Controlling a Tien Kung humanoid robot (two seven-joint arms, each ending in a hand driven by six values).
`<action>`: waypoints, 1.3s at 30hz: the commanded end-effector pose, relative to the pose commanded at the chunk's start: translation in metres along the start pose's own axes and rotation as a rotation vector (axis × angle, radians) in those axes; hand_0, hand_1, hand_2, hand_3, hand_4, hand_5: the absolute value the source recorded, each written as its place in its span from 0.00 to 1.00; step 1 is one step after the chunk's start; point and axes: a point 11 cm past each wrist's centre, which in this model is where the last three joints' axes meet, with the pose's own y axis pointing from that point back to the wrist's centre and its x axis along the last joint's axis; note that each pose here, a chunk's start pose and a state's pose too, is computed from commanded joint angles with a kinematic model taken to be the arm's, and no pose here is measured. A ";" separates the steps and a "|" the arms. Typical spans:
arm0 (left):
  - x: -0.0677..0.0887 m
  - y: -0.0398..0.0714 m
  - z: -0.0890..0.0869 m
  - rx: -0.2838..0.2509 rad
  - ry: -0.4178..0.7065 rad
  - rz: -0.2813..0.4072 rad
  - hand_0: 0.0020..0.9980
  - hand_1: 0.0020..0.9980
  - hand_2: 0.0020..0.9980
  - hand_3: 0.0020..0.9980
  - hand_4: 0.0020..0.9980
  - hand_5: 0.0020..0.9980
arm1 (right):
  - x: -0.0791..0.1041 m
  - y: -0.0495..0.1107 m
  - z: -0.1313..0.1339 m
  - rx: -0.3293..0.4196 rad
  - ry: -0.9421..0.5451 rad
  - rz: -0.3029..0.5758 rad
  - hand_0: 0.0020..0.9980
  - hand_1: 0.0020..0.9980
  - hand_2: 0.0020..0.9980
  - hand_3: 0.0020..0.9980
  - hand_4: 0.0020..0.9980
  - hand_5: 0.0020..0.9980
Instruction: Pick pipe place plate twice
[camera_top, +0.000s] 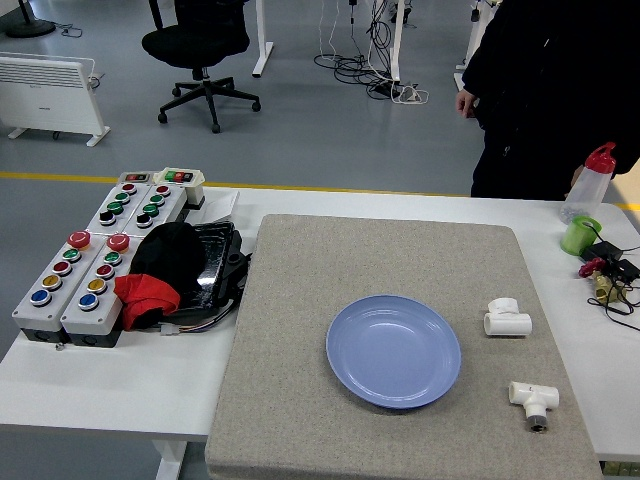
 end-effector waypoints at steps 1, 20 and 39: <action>0.000 0.000 0.000 0.000 0.000 0.000 0.75 0.80 0.78 0.73 0.51 1.00 | 0.000 0.000 0.000 0.000 0.000 0.000 0.90 0.84 0.90 0.86 0.61 0.97; 0.001 -0.001 -0.003 0.005 -0.004 0.003 0.75 0.80 0.78 0.73 0.51 1.00 | 0.006 0.000 -0.003 0.008 -0.011 0.018 0.90 0.84 0.90 0.86 0.62 0.98; 0.001 0.000 -0.001 0.001 0.005 0.002 0.75 0.80 0.78 0.73 0.50 1.00 | 0.005 -0.003 -0.004 0.007 0.027 0.023 0.91 0.85 0.91 0.86 0.63 0.94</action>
